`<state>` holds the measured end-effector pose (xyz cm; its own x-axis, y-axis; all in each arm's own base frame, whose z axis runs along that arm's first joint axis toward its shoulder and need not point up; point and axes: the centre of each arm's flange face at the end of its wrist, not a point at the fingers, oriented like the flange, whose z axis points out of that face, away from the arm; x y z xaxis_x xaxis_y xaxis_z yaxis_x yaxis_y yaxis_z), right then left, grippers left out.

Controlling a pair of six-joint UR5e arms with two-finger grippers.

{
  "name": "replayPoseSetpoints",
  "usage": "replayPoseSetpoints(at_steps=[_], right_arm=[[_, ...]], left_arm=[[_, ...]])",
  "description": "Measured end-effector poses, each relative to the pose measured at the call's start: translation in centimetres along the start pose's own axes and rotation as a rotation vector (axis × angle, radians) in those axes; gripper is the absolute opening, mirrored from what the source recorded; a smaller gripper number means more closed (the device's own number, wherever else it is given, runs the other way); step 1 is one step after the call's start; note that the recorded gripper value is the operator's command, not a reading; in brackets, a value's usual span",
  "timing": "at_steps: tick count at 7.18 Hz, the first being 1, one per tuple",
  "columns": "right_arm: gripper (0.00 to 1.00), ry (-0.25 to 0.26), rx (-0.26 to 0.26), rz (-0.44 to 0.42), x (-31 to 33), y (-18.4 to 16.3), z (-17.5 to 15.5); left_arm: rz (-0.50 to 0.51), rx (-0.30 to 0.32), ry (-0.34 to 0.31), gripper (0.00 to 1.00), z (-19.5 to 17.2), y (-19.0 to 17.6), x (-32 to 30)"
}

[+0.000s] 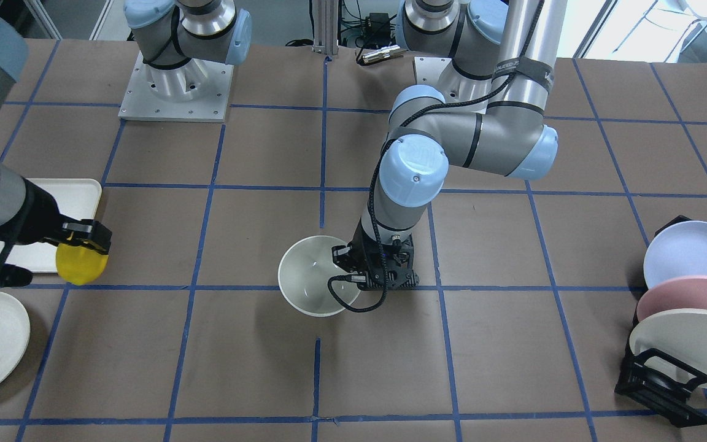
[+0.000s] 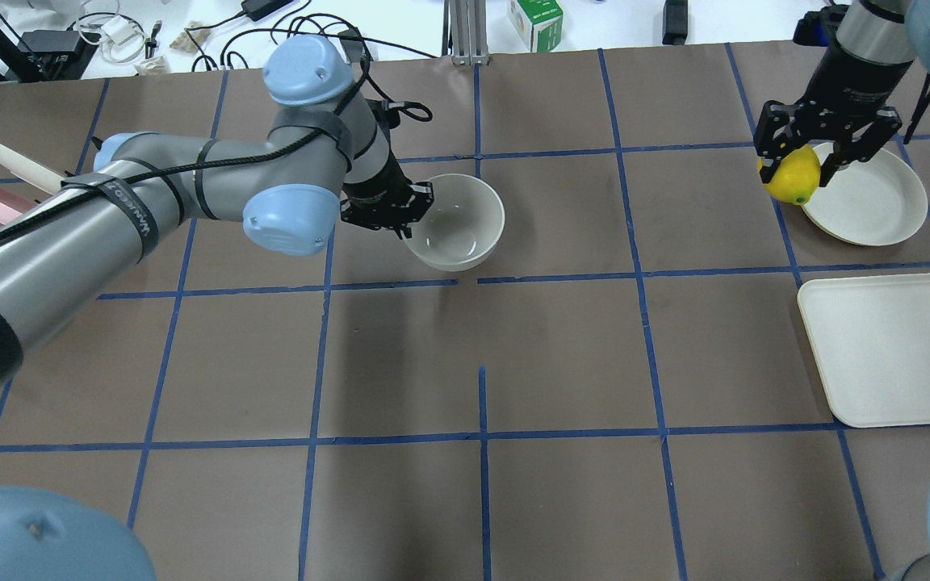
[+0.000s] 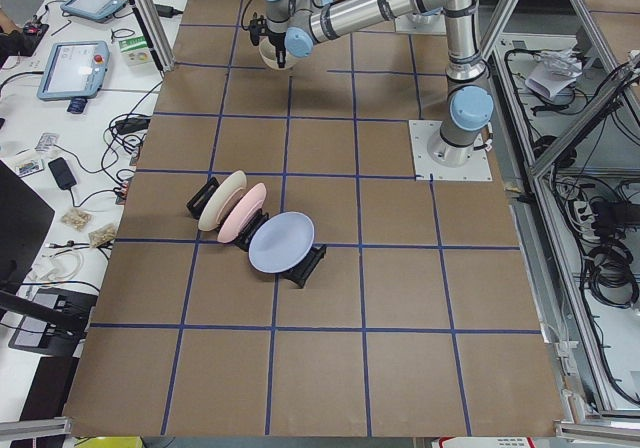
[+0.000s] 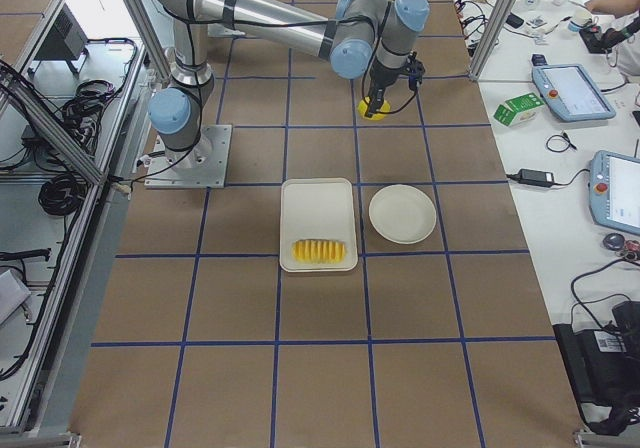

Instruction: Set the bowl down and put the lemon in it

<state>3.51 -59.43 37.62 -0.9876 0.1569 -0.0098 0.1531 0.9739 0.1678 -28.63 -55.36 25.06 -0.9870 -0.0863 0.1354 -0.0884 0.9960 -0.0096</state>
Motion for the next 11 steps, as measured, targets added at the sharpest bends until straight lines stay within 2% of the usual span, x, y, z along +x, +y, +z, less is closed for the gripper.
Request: replayPoseSetpoints(at_steps=[2,3,5,7,9,11], right_arm=[[0.0,0.01,0.026,0.038,-5.6,1.6,0.2],[0.0,0.01,0.06,0.047,-7.6,1.8,0.2],[0.0,0.009,0.099,0.056,-12.5,2.3,1.3],[0.0,0.006,0.135,0.048,-18.6,3.6,3.0],[0.0,0.008,0.144,0.015,-22.4,5.2,4.2],[0.0,0.009,0.145,0.02,-25.8,6.8,5.8]], left_arm=[[-0.001,-0.03,-0.01,0.04,1.8,0.9,0.3],[-0.005,-0.039,-0.014,0.99,2.3,1.0,0.1],[-0.007,-0.036,-0.022,1.0,2.1,0.8,-0.1],[-0.018,-0.051,-0.033,1.0,-1.2,0.8,-0.6],[-0.006,-0.114,-0.066,1.0,-8.1,3.1,-1.6],[0.03,-0.155,-0.124,1.0,-16.1,6.0,-4.6]])
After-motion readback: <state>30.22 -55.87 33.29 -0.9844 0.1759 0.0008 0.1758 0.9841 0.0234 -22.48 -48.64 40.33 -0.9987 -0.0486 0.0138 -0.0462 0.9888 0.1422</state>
